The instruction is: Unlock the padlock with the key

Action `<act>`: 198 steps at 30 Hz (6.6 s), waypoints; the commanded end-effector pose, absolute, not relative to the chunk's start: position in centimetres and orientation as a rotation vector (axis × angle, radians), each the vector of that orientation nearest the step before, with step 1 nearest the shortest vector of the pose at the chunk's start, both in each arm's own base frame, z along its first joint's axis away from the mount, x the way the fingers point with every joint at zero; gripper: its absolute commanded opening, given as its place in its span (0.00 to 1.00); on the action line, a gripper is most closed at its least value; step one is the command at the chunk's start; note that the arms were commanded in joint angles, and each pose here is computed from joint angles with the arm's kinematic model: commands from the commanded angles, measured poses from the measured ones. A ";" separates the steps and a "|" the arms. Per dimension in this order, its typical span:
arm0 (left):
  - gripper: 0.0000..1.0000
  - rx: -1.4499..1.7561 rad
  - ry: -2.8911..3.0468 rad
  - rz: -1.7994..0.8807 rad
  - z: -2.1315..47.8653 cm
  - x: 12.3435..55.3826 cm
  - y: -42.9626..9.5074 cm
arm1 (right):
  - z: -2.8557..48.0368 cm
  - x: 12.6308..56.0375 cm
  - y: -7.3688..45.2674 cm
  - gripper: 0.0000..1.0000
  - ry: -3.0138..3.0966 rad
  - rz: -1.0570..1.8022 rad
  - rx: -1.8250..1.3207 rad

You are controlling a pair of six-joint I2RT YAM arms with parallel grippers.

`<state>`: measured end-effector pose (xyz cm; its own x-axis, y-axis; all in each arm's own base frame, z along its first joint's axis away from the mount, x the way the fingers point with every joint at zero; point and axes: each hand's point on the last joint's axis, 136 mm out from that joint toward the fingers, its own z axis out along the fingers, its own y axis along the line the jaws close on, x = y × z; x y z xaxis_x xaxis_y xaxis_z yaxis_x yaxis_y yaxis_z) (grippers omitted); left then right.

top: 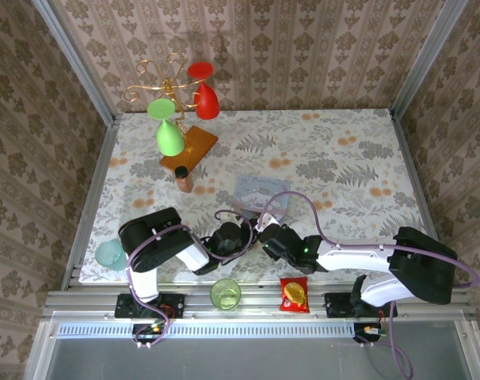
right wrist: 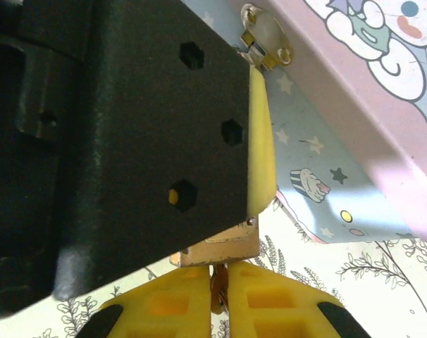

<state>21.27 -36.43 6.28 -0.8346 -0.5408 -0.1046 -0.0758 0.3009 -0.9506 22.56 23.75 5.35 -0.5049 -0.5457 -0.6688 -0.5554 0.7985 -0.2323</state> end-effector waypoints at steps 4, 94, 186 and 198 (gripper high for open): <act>0.06 -0.482 2.090 -1.694 9.6 20.3 -37.2 | 7.2 22.1 24.2 0.05 2.209 0.540 -0.559; 0.10 -0.250 2.213 -1.305 7.0 20.6 -32.6 | 2.7 26.4 24.4 0.20 2.382 0.448 -0.467; 0.19 0.785 2.244 -0.626 11.5 31.6 -32.3 | 6.5 23.7 6.7 0.00 2.648 -0.096 0.393; 0.28 0.706 2.230 -0.604 15.1 29.6 -28.9 | 1.8 28.5 14.1 0.00 2.722 0.067 0.326</act>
